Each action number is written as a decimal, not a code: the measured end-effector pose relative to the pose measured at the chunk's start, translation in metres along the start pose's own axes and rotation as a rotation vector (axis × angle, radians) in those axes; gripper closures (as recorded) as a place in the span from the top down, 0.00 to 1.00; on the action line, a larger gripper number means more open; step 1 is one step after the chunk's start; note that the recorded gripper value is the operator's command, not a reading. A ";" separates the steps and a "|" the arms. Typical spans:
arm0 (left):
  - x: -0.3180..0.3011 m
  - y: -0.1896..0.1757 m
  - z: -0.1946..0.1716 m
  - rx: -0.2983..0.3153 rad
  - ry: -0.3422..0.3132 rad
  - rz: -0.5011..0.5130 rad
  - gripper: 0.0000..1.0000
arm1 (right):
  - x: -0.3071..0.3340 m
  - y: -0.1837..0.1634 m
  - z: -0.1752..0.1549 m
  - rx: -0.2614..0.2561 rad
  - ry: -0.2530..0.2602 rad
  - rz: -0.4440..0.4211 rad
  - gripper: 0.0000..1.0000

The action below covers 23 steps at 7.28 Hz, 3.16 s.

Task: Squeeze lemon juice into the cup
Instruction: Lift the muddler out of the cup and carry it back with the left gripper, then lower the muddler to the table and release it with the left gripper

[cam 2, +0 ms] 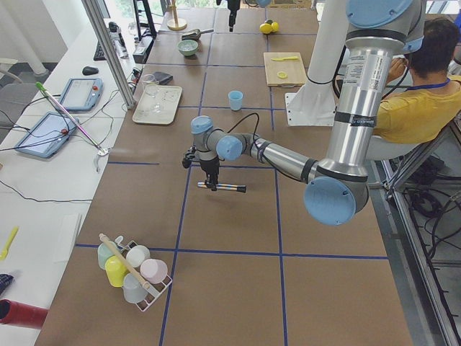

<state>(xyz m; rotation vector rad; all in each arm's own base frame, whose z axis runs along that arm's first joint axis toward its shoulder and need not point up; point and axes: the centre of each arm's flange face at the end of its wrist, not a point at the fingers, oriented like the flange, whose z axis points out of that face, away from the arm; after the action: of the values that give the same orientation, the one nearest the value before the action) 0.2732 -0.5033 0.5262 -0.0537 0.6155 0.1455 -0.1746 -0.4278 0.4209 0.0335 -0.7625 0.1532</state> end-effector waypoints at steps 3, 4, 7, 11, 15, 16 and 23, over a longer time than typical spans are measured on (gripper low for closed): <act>-0.018 -0.007 0.015 -0.033 -0.004 -0.045 0.00 | -0.001 0.001 -0.002 0.001 -0.005 -0.001 1.00; -0.020 -0.008 0.019 -0.039 -0.005 -0.049 0.00 | -0.001 0.001 -0.002 0.001 -0.005 0.000 1.00; -0.022 -0.009 0.023 -0.046 -0.008 -0.055 0.00 | -0.001 0.001 -0.002 0.000 -0.006 0.001 1.00; -0.024 -0.009 0.031 -0.077 0.012 -0.064 0.00 | -0.002 0.001 -0.004 0.002 -0.008 0.000 1.00; -0.025 -0.010 0.033 -0.079 0.014 -0.063 0.00 | -0.003 0.002 -0.006 0.004 -0.012 -0.002 1.00; -0.026 -0.010 0.034 -0.078 0.015 -0.062 0.00 | -0.003 0.002 -0.006 0.004 -0.012 -0.002 1.00; -0.026 -0.010 0.035 -0.072 0.019 -0.060 0.56 | -0.002 0.001 -0.009 0.001 -0.021 0.003 1.00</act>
<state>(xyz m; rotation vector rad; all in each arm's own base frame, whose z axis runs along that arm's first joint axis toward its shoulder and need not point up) 0.2740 -0.5134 0.5701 -0.1429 0.6265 0.1086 -0.1701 -0.4263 0.4132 0.0350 -0.7834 0.1567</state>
